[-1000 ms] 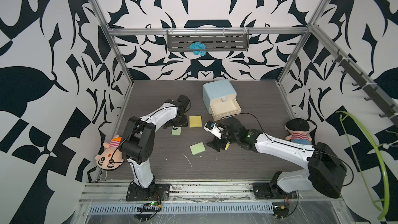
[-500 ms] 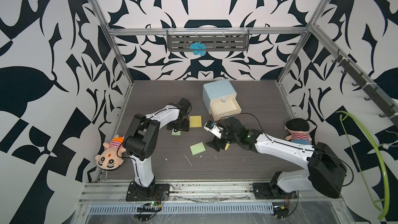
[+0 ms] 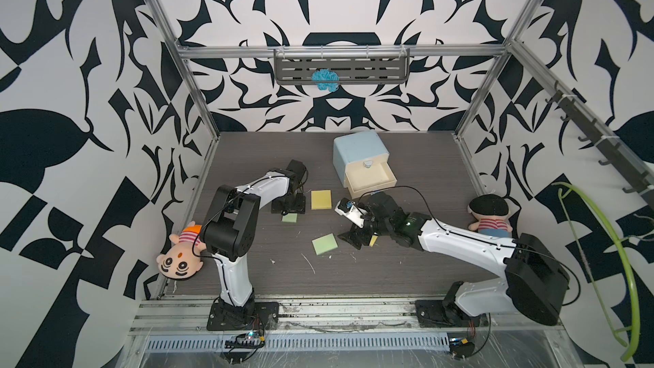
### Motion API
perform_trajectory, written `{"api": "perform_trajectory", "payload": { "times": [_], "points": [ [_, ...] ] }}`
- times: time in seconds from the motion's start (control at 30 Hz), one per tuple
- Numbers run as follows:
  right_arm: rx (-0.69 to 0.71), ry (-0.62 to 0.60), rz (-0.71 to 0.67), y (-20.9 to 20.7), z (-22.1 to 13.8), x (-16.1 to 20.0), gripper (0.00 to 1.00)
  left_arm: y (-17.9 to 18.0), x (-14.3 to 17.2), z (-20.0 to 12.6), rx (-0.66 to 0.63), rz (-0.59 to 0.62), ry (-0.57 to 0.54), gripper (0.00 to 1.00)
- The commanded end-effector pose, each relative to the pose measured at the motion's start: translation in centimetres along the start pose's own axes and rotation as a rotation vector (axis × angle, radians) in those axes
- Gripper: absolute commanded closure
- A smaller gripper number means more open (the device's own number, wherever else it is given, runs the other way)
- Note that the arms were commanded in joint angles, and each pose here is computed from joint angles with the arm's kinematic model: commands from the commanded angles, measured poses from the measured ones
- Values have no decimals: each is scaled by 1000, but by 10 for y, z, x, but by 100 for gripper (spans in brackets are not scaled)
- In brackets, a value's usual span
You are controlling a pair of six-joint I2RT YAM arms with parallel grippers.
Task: Please put the sticky notes in the drawer by color
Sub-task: Pick up the sticky notes from the center of the board.
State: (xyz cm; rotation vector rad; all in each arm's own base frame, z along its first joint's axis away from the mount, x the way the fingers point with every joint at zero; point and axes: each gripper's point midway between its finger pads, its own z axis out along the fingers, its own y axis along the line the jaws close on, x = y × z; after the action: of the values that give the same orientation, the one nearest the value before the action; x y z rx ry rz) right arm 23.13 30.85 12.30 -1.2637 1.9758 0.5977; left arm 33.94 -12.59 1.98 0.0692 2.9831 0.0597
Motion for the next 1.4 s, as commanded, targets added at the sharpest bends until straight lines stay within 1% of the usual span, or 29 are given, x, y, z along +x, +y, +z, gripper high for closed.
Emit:
{"api": "perform_trajectory", "payload": {
  "times": [0.0, 0.13, 0.2, 0.5, 0.6, 0.8, 0.9, 0.97, 1.07, 1.17, 1.23, 1.37],
  "points": [
    [15, -38, -1, -5, -3, -17, 14, 5, 20, 15, -17, 3, 66, 29],
    [14, -38, 0, -5, -3, -19, 14, 4, 20, 17, -9, -4, 66, 32],
    [13, -37, -2, -5, -3, -19, 14, 3, 19, 17, -3, -6, 64, 36],
    [10, -39, -1, -5, -4, -24, 14, 1, 17, 17, 3, -8, 58, 40],
    [9, -45, 0, -5, -6, -26, 14, 1, 18, 15, 7, -9, 57, 43],
    [8, -53, 10, -4, -7, -29, 14, 1, 15, 7, 16, -13, 35, 44],
    [-2, -73, 41, -3, -8, -34, 15, 0, 14, 1, 27, -13, 25, 44],
    [-7, -109, 101, -4, -9, -43, 16, -3, 13, -6, 49, -13, 14, 44],
    [-29, -170, 267, -11, -11, -57, 18, -12, 12, -18, 113, -6, -4, 44],
    [-69, -237, 496, -27, -15, -73, 20, -29, 12, -34, 227, 20, -21, 45],
    [-71, -271, 659, -44, -20, -81, 22, -42, 12, -47, 314, 40, -30, 45],
    [-68, -310, 910, -73, -27, -86, 25, -63, 12, -73, 461, 69, -61, 45]
  ]
}}
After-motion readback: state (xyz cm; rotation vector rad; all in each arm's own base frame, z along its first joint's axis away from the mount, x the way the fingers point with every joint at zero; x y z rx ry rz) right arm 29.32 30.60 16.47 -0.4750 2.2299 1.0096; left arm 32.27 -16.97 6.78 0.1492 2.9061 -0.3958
